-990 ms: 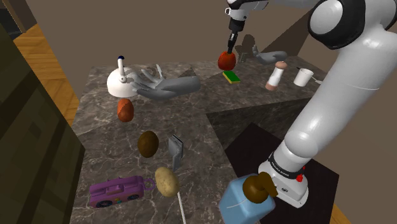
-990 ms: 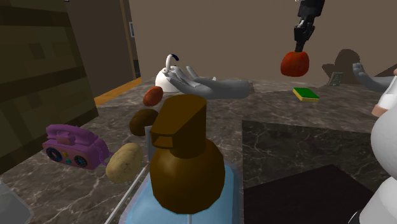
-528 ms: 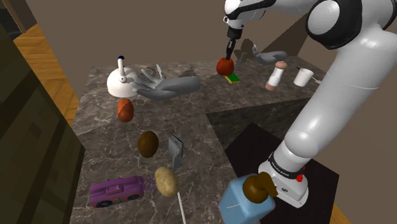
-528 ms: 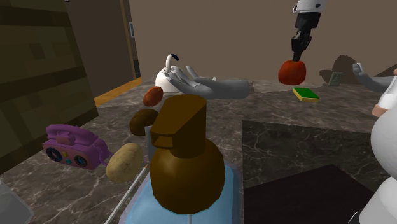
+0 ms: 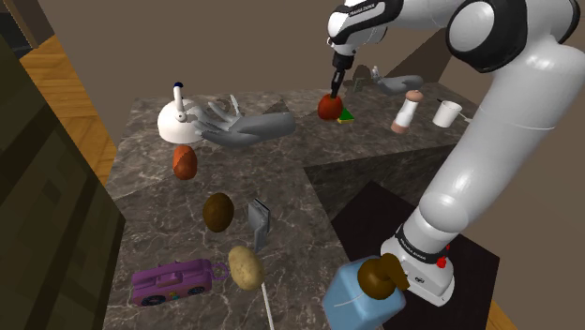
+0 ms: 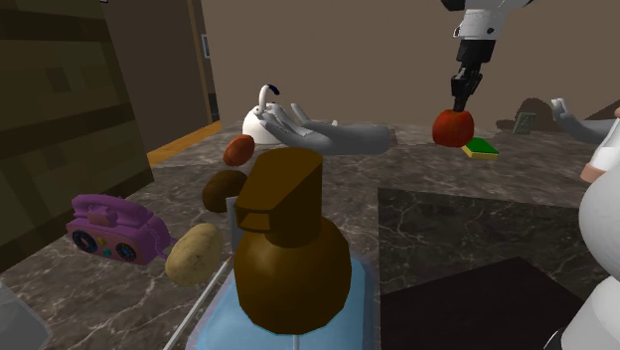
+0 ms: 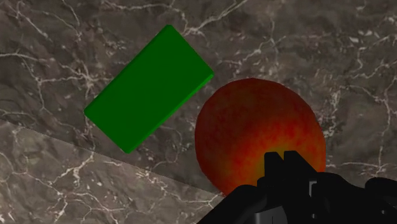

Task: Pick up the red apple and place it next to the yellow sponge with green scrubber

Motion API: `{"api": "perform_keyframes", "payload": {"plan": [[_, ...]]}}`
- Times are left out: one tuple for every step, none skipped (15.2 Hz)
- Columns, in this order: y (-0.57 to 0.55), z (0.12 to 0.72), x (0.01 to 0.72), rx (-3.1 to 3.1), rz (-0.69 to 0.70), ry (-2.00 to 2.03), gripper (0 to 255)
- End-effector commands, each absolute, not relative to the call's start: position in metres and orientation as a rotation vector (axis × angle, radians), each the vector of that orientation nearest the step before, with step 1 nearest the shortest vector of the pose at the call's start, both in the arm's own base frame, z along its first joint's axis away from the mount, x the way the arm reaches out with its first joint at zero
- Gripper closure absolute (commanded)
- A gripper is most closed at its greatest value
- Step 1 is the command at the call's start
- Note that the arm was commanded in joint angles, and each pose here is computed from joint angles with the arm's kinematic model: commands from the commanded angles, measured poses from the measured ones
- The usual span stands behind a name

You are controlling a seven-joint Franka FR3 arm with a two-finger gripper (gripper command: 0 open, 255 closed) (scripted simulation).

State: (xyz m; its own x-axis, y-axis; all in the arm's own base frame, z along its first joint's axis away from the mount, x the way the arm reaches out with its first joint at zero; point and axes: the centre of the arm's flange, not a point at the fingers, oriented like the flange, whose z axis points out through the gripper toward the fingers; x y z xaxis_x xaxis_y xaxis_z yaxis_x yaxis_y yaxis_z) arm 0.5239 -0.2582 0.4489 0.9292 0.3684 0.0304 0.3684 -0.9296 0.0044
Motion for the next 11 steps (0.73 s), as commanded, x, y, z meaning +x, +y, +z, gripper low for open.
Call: {"api": "perform_keyframes", "payload": {"plan": [[-0.258,0.438,0.524,-3.084,-0.049,-0.589,255],[-0.258,0.433,0.524,-3.084,-0.049,-0.589,255],[-0.258,0.426,0.524,-3.084,-0.049,-0.589,255],[-0.258,0.426,0.524,-3.084,-0.049,-0.589,255],[-0.258,0.426,0.524,-3.084,-0.049,-0.589,255],[-0.258,0.426,0.524,-3.084,-0.049,-0.589,255],[-0.258,0.426,0.524,-3.084,-0.049,-0.589,255],[-0.258,0.426,0.524,-3.084,-0.049,-0.589,255],[-0.258,0.426,0.524,-3.084,-0.049,-0.589,255],[-0.258,0.426,0.524,-3.084,-0.049,-0.589,255],[-0.258,0.426,0.524,-3.084,-0.049,-0.589,255]]}}
